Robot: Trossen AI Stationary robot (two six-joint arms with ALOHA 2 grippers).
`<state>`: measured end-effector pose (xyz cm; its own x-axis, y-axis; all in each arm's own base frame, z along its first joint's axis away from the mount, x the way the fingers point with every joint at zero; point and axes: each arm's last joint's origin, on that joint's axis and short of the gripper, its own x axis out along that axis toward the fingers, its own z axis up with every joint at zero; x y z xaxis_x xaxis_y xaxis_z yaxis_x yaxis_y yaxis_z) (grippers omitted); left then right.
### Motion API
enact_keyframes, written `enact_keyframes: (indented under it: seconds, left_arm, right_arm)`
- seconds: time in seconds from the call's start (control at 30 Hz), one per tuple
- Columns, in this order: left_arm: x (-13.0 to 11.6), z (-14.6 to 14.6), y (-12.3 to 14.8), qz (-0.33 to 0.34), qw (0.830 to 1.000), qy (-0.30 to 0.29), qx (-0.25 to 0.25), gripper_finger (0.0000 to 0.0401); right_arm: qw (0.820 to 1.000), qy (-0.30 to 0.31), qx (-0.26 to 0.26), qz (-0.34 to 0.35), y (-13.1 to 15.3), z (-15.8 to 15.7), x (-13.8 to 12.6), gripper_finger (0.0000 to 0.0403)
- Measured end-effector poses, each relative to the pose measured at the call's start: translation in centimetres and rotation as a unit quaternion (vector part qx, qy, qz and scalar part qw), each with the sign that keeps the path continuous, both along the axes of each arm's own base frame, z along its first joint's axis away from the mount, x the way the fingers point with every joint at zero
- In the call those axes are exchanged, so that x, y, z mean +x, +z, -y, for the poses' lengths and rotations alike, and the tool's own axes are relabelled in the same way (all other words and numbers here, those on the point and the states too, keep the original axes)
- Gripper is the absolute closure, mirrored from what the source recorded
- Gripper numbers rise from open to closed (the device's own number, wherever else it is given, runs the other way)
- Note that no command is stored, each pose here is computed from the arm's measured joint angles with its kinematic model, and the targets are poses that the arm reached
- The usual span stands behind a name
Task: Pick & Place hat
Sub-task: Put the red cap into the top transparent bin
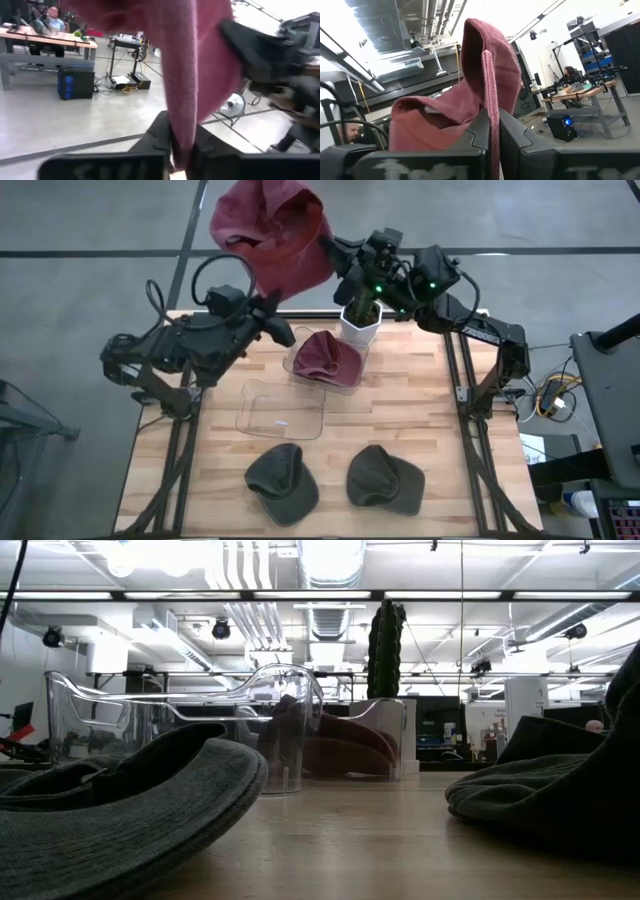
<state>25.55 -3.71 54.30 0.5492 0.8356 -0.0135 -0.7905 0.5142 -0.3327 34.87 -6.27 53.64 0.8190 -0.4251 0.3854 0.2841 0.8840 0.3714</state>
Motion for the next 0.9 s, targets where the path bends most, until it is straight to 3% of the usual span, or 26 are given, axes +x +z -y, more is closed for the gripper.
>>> enact_keyframes:
  seconds: [0.37, 0.5, 0.73, 0.9]
  left_arm:
    - [-1.8, -0.4, 0.9, -0.005, 1.000, -0.017, 0.010, 0.0395]
    - [-2.2, -0.4, 1.2, -0.011, 0.999, -0.036, 0.018, 0.0395]
    - [-2.7, -0.5, 1.4, -0.023, 0.998, -0.053, 0.029, 0.0396]
    - [-3.4, -0.7, 1.3, -0.045, 0.996, -0.063, 0.035, 0.0396]
  right_arm:
    - [0.999, 0.028, -0.004, -0.021, -0.3, -0.4, 0.2, 0.0378]
    - [0.995, 0.065, 0.013, -0.069, -1.3, -0.7, 0.6, 0.0325]
    - [0.987, 0.070, 0.027, -0.143, -2.5, -0.7, 0.6, 0.0211]
    - [0.976, 0.073, 0.030, -0.201, -3.6, -0.8, 0.6, 0.0158]
